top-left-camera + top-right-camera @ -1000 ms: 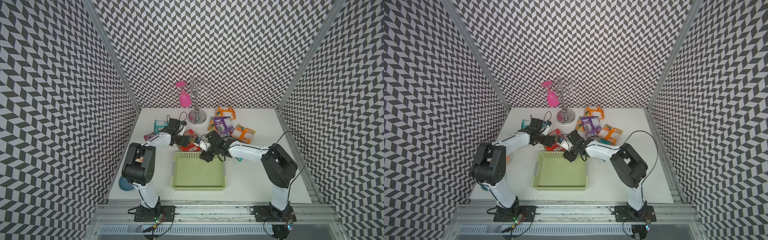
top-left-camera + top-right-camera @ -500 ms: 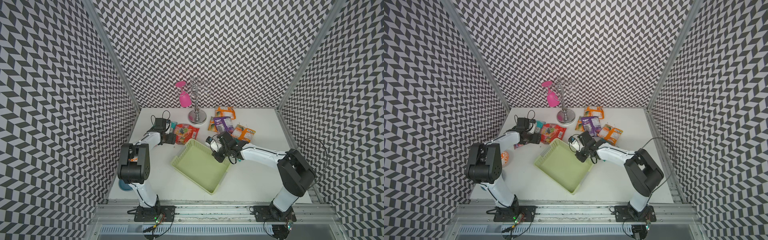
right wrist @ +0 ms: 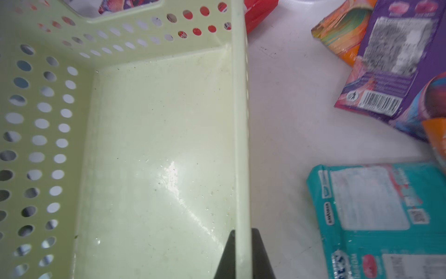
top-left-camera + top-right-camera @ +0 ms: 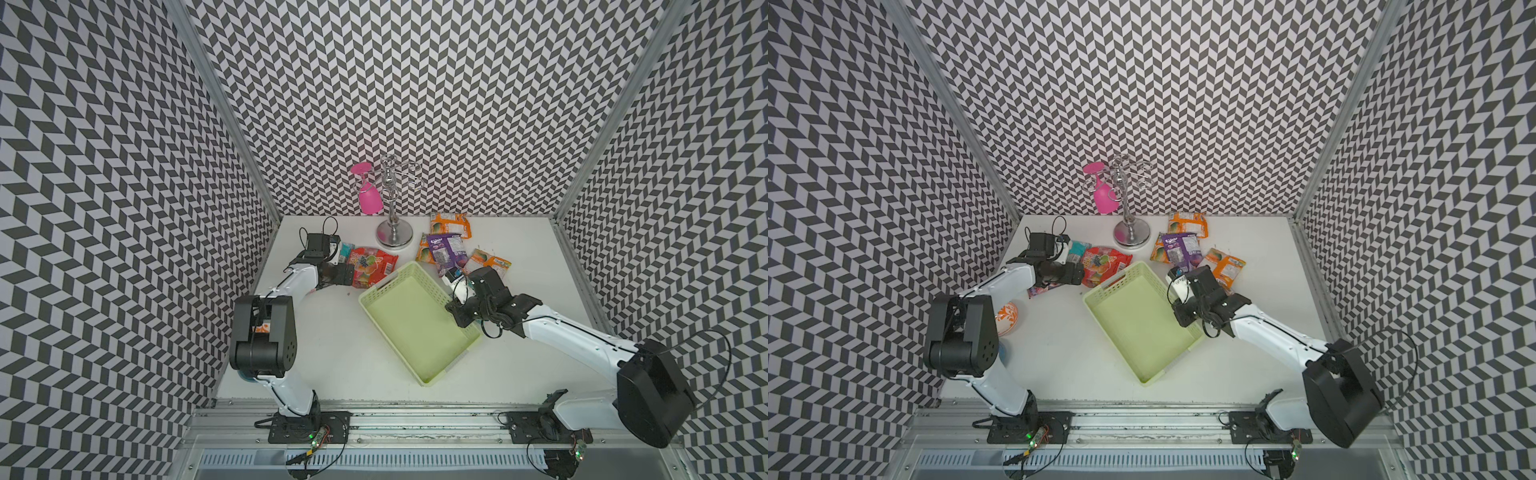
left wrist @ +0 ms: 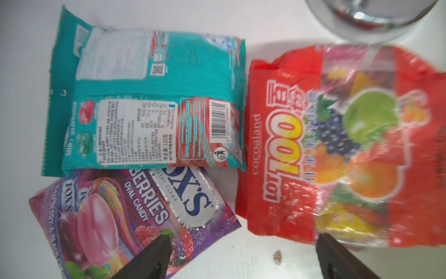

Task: Put the candies in the basket
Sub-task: Pick up the basket from the center of the board, then adjust the candie at the center of the board, then place the basket at the center of the board, then pick up the candy at the center of the board.

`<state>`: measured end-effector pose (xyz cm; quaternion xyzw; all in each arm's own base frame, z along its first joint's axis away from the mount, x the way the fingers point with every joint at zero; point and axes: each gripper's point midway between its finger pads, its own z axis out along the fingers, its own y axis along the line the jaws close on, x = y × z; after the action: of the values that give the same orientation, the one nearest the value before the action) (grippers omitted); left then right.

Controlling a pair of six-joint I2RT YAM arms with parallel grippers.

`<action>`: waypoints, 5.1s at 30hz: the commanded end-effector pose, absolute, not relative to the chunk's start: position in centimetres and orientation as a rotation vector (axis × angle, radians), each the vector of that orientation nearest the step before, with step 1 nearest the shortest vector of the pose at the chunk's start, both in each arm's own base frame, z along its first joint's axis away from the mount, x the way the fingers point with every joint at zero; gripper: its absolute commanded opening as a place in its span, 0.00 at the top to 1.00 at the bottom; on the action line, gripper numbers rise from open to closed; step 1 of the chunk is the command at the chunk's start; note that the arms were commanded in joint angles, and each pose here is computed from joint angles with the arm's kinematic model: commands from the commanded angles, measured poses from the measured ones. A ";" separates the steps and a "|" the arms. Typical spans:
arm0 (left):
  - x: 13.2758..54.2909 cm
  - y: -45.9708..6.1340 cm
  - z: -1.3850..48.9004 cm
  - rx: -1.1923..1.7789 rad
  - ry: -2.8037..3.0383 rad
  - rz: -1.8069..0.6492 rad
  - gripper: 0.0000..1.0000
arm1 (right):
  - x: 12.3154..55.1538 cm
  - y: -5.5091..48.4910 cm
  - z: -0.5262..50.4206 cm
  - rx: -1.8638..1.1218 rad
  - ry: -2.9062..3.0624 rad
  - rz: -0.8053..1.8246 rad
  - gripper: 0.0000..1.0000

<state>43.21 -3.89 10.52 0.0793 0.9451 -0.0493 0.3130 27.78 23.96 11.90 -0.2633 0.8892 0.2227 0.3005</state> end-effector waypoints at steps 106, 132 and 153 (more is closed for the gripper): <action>41.5 -4.3 15.6 0.121 2.259 -0.288 0.04 | 33.8 7.9 22.4 0.232 2.005 0.200 0.01; 39.7 -4.6 18.4 0.206 2.173 -0.296 0.01 | 43.6 2.9 12.6 0.174 2.516 -0.300 0.21; 39.7 -5.0 18.3 0.206 2.176 -0.328 0.01 | 46.5 3.2 7.5 -0.199 2.617 -0.600 0.33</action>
<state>39.56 -5.03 17.54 0.0801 0.8853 -0.1304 0.4392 45.89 3.54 7.74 -0.0526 0.9541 -0.1892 0.2262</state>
